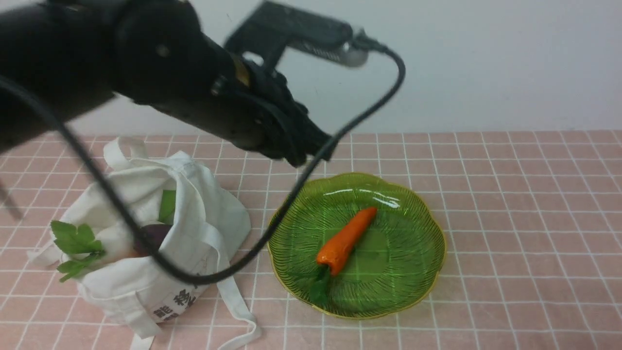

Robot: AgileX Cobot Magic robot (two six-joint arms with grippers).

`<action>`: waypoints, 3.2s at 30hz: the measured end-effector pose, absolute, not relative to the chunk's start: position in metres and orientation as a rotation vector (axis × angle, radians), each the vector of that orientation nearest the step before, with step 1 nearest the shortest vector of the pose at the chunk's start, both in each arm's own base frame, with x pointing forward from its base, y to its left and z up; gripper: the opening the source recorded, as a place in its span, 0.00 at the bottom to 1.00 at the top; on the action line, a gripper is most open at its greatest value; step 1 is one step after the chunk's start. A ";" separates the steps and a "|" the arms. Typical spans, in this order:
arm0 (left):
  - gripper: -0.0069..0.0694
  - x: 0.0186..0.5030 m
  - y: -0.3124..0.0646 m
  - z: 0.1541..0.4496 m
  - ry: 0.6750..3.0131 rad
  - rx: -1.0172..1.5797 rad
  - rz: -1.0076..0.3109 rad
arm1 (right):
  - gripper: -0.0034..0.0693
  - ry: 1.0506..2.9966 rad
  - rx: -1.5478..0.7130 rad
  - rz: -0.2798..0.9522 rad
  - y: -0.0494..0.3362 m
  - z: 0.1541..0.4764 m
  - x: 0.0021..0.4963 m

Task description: Take vegetables from bag on pink coffee tablecloth place on plate.

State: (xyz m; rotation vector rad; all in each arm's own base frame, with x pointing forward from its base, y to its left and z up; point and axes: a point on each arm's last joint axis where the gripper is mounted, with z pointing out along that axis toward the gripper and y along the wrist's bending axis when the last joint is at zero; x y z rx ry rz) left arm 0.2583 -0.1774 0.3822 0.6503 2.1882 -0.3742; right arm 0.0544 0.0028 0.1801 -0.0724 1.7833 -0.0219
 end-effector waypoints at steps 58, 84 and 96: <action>0.08 0.052 -0.007 0.170 1.877 0.163 -0.042 | 0.03 1.783 -0.073 -0.023 0.003 0.180 0.054; 0.08 0.052 -0.007 0.170 1.877 0.161 -0.043 | 0.03 1.783 -0.073 -0.023 0.003 0.180 0.054; 0.08 0.052 -0.007 0.170 1.877 0.161 -0.043 | 0.03 1.783 -0.075 -0.024 0.003 0.180 0.054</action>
